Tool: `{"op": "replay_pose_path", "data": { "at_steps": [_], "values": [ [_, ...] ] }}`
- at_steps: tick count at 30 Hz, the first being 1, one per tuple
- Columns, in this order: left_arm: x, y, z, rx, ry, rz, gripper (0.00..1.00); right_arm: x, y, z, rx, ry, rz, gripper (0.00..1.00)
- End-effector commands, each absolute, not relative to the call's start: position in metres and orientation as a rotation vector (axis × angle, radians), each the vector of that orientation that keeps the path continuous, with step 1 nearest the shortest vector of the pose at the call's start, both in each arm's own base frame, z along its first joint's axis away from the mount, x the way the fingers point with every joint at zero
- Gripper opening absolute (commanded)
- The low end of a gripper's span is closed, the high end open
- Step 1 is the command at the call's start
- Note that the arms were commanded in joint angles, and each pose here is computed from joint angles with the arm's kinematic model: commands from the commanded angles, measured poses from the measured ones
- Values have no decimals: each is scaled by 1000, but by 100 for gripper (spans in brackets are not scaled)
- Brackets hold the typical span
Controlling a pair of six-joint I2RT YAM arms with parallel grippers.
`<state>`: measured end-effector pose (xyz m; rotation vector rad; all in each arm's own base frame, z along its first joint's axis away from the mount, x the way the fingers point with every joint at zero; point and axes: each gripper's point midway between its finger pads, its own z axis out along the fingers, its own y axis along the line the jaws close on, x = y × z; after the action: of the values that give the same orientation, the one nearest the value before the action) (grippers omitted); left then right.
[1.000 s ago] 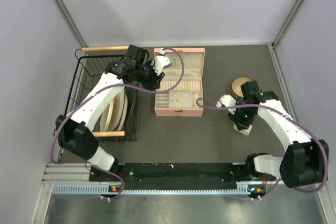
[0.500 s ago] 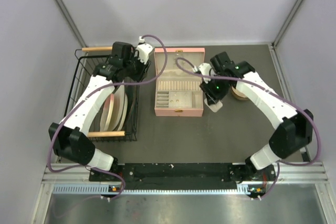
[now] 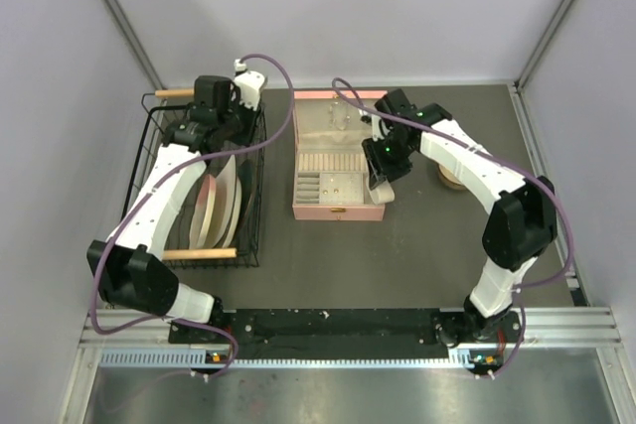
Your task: Organize the mixed jewelry
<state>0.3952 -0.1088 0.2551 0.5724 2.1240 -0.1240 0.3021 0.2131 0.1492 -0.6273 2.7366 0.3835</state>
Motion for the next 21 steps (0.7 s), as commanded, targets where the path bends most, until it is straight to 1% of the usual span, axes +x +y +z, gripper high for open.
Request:
{"op": "replay_pose_path", "data": {
  "at_steps": [1,5,12,21],
  "values": [
    [403,-93,286,453,2030,-93,41,328,234,173,-429,2667,429,0],
    [405,-90,287,436,2029,-87,41,337,239,166,-326,2699,421,0],
    [406,-85,290,426,2022,-58,42,349,235,149,-266,2729,333,0],
    [406,-83,291,427,2017,-46,42,353,234,140,-221,2746,296,0]
  ]
}}
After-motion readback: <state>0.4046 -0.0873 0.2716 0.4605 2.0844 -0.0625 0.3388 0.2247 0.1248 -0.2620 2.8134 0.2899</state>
